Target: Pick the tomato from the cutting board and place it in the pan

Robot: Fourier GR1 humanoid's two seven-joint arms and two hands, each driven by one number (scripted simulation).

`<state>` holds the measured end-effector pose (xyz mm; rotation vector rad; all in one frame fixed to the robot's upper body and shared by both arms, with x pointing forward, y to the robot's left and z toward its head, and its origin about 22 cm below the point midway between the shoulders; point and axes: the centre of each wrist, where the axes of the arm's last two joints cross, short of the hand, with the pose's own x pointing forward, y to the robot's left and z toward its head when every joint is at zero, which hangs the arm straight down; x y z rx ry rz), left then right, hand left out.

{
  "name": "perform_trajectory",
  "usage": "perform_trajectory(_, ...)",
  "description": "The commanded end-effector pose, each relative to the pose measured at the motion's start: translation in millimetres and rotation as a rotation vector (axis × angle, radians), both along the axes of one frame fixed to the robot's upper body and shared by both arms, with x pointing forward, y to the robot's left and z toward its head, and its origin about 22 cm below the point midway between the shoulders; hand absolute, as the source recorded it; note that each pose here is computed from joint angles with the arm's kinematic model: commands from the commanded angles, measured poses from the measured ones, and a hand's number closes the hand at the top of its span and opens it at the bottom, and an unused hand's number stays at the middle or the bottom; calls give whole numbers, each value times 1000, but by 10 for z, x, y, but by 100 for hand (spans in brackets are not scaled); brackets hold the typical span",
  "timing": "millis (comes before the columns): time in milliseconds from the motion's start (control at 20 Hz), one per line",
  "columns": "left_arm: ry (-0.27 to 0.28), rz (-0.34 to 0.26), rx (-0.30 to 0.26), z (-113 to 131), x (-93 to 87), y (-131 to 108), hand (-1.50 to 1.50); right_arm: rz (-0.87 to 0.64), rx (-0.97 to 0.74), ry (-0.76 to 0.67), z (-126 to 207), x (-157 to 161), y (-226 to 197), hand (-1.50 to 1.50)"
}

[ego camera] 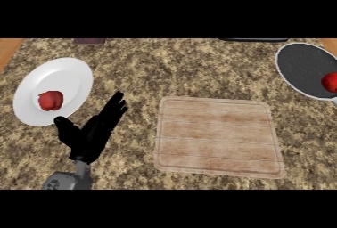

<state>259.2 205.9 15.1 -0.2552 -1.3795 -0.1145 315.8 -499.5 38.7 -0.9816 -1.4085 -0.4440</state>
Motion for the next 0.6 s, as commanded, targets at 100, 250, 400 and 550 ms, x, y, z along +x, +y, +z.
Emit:
perform_trajectory(100, 2, 16, -2, 64, 7, -46, 0, 130, 47, -42, -214, -507, -315, -150)
perform_trajectory(250, 25, 9, 11, -54, -89, -20, 0, 160, 42, -60, -107, -425, -319, -150)
perform_trajectory(400, 27, 13, 1, -102, -18, 19, 0, 192, 54, -42, -154, -647, -455, -150)
perform_trajectory(550, 30, 16, -8, -103, 106, 185, 0, 212, 62, -51, -348, -589, -280, -150)
